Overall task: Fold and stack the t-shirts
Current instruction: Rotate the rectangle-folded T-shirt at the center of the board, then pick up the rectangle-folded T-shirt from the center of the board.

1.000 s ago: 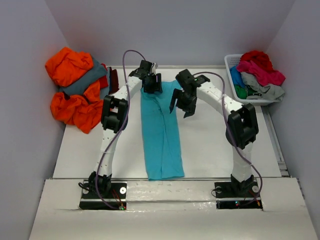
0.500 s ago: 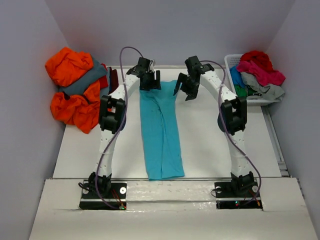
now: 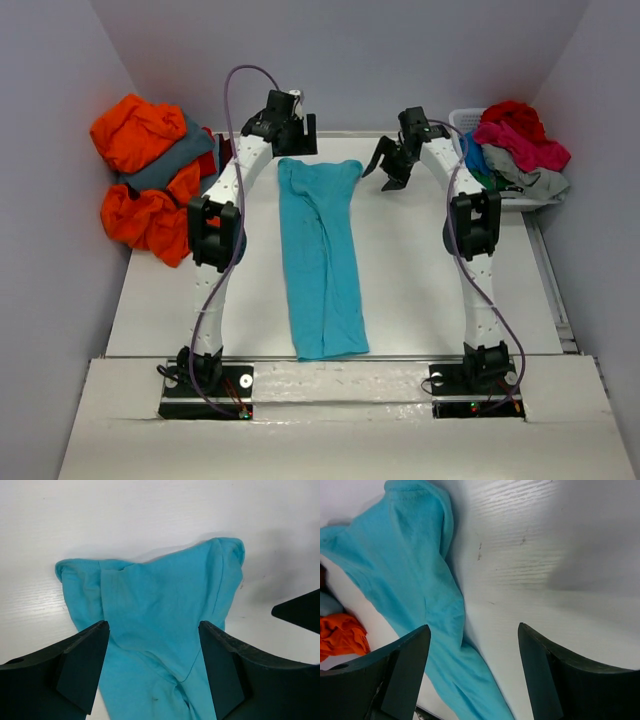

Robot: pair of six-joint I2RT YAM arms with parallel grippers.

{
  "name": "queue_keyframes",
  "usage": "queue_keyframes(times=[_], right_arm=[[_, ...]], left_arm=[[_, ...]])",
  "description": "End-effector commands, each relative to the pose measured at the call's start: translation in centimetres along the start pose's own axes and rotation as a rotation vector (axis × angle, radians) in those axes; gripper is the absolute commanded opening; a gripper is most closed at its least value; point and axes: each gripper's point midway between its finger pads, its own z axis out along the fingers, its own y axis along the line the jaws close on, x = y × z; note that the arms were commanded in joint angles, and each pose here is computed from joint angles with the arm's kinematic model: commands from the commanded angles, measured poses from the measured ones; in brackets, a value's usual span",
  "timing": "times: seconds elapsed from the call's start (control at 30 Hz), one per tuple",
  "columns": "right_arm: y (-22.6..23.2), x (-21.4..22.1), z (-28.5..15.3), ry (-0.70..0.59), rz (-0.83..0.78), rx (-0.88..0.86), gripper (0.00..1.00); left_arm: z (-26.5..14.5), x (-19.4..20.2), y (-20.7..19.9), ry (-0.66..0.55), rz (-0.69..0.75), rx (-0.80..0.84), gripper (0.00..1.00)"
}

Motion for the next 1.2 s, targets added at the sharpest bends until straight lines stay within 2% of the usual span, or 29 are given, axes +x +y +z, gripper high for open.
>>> queue_keyframes(times=[0.0,0.27,0.37,0.43,0.5,0.53,0.57,0.6,0.7,0.73,0.77,0.8,0.83,1.0,1.17], right_arm=[[2.6,-1.7,-0.3,-0.014,-0.022,-0.161,0.75],[2.7,-1.8,0.1,0.025,-0.029,-0.243,0.75],[2.3,-0.6,0.2,0.066,-0.017,-0.246,0.75],[2.2,0.4,-0.6,0.096,-0.017,-0.248,0.75],[0.6,2.4,-0.7,0.141,-0.008,-0.204,0.74],[0.1,3.0,-1.1,0.143,-0.016,-0.195,0.74],[1.0,3.1,-3.6,0.106,-0.035,-0.211,0.75],[-0.9,5.1,-3.0,0.141,-0.007,-0.175,0.75],[-1.6,7.9,-5.4,0.181,-0.005,-0.169,0.75],[-2.6,10.4,-5.2,0.239,-0.002,-0.150,0.75],[-2.0,10.9,-6.8,0.211,-0.032,-0.165,0.75],[-2.1,11.9,-7.1,0.213,-0.045,-0.161,0.75],[-3.2,13.8,-7.0,0.245,-0.039,-0.137,0.75],[-3.9,18.2,-9.0,0.287,-0.046,-0.156,0.75],[-5.4,22.2,-9.6,0.341,-0.048,-0.144,0.75]], left_arm=[[-0.6,0.7,2.1,0.032,-0.011,-0.101,0.84],[-0.8,3.4,8.4,0.102,-0.132,-0.341,0.84],[-0.9,5.0,9.4,0.147,-0.166,-0.376,0.85],[-0.9,7.3,9.7,0.222,-0.194,-0.370,0.85],[-1.1,9.2,9.2,0.275,-0.214,-0.338,0.85],[-2.2,7.9,8.5,0.224,-0.220,-0.306,0.85],[-2.3,11.0,9.0,0.285,-0.231,-0.318,0.85],[-3.1,12.1,8.2,0.288,-0.254,-0.272,0.85],[-4.6,14.3,7.3,0.325,-0.291,-0.223,0.85],[-5.6,15.4,6.6,0.330,-0.280,-0.205,0.85],[-6.1,15.9,6.2,0.332,-0.275,-0.197,0.85],[-7.1,15.4,5.6,0.302,-0.276,-0.169,0.85],[-7.6,17.5,5.0,0.348,-0.284,-0.140,0.85],[-10.4,20.1,3.3,0.375,-0.289,-0.079,0.85],[-12.9,24.9,2.2,0.462,-0.324,-0.029,0.85]])
